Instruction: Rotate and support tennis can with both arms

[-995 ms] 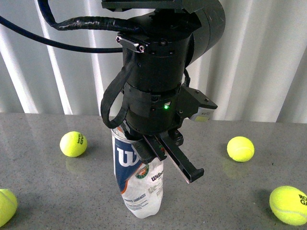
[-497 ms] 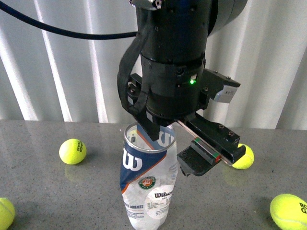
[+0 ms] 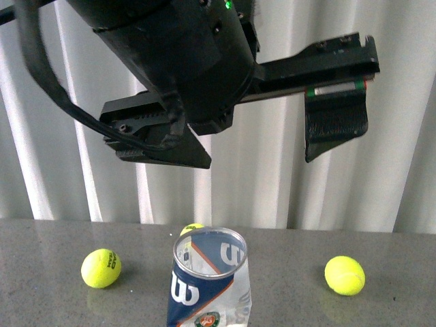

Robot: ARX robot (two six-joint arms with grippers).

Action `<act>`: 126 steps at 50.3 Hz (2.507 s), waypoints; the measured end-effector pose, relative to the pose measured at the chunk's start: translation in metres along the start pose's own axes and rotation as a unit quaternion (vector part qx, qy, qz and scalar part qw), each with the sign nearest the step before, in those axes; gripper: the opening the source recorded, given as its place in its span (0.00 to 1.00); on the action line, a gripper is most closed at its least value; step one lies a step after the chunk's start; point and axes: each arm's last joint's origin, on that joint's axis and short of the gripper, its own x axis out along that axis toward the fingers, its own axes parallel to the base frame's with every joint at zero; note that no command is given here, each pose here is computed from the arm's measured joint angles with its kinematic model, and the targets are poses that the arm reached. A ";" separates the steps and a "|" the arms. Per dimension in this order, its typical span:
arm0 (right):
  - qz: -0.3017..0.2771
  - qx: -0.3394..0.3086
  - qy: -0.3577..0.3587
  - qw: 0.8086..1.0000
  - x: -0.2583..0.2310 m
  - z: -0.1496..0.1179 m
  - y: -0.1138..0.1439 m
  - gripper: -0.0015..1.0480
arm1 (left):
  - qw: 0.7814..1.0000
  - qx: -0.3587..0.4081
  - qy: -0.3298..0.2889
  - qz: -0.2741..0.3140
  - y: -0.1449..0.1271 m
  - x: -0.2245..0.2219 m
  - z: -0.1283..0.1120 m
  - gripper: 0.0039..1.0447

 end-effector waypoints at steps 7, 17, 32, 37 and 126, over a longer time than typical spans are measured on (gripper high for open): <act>0.000 0.000 0.000 1.000 0.000 0.000 0.000 0.93 | 0.999 -0.040 -0.002 0.000 0.001 -0.002 -0.001 0.94; 0.000 0.000 0.000 1.000 0.000 0.000 0.000 0.93 | 0.975 0.001 -0.187 0.118 0.016 0.006 -0.020 0.78; 0.002 0.000 0.000 1.000 0.000 0.000 0.000 0.93 | 0.920 0.033 -0.346 0.183 0.091 -0.044 -0.091 0.33; 0.001 0.000 0.001 1.000 0.000 0.000 0.000 0.93 | 0.925 0.042 -0.329 0.185 0.107 -0.048 -0.117 0.18; 0.000 0.000 0.000 1.000 0.000 0.000 0.000 0.93 | 0.917 0.050 -0.346 0.189 0.153 -0.117 -0.232 0.03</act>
